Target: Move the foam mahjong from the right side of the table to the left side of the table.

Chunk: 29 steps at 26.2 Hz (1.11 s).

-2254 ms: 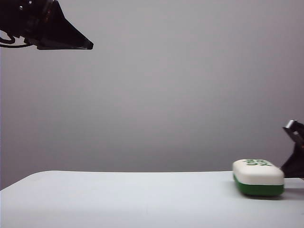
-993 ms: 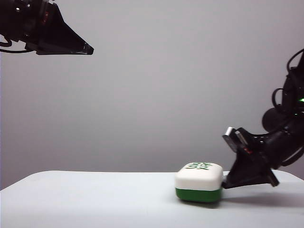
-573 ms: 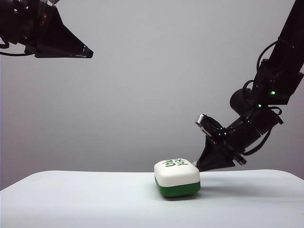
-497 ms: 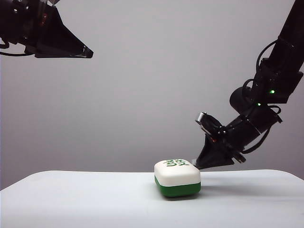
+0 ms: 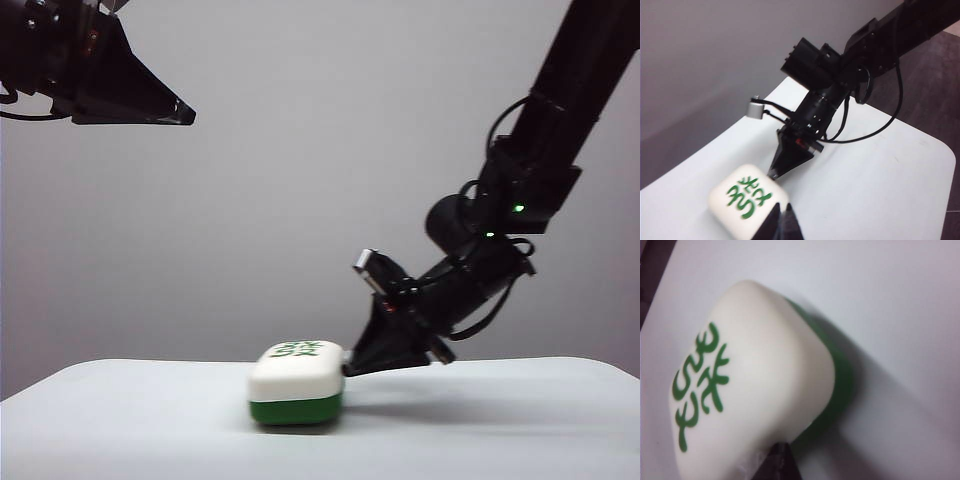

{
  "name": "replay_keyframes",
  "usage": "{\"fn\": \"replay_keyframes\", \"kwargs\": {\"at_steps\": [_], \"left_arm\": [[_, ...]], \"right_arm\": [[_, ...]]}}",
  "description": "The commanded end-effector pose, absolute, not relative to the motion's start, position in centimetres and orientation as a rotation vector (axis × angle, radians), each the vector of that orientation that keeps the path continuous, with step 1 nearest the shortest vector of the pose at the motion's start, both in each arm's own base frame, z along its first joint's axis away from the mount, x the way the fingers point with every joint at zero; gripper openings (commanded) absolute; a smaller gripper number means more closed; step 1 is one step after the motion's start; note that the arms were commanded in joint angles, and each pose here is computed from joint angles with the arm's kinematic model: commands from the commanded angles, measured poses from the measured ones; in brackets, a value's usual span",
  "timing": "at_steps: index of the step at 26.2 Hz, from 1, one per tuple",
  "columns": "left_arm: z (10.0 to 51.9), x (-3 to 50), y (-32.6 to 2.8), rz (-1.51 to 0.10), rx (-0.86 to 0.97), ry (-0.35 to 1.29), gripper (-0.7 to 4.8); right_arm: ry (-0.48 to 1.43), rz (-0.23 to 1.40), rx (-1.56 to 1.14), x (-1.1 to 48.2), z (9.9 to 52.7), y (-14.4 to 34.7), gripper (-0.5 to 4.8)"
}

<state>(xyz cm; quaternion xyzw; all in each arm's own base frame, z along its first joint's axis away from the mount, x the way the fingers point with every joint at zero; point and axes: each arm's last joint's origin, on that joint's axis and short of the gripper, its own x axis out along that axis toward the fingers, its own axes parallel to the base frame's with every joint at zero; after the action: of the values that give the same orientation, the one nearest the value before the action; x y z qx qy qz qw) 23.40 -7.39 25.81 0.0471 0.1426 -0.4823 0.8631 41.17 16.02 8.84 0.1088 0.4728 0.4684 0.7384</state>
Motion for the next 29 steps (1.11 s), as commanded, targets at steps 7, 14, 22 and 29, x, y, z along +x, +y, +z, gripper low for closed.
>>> {"fn": "replay_keyframes", "kwargs": {"at_steps": [7, 14, 22, 29], "left_arm": [[26.2, 22.5, -5.5, -0.947, 0.068, 0.361, -0.05], [26.3, 21.9, -4.9, -0.936, 0.086, 0.378, -0.05], [26.6, 21.2, -4.7, -0.887, 0.106, 0.390, -0.05], [27.0, 20.7, -4.4, -0.863, 0.118, 0.391, -0.05]], "right_arm": [[1.000, 1.058, 0.255, 41.0, 9.3, 19.6, -0.05], [1.032, 1.099, 0.268, 40.2, 8.6, 21.6, -0.05], [1.024, 1.119, 0.258, 40.0, 8.4, 24.5, -0.05], [1.001, 1.106, 0.241, 42.5, 9.6, 26.3, -0.05]]}}
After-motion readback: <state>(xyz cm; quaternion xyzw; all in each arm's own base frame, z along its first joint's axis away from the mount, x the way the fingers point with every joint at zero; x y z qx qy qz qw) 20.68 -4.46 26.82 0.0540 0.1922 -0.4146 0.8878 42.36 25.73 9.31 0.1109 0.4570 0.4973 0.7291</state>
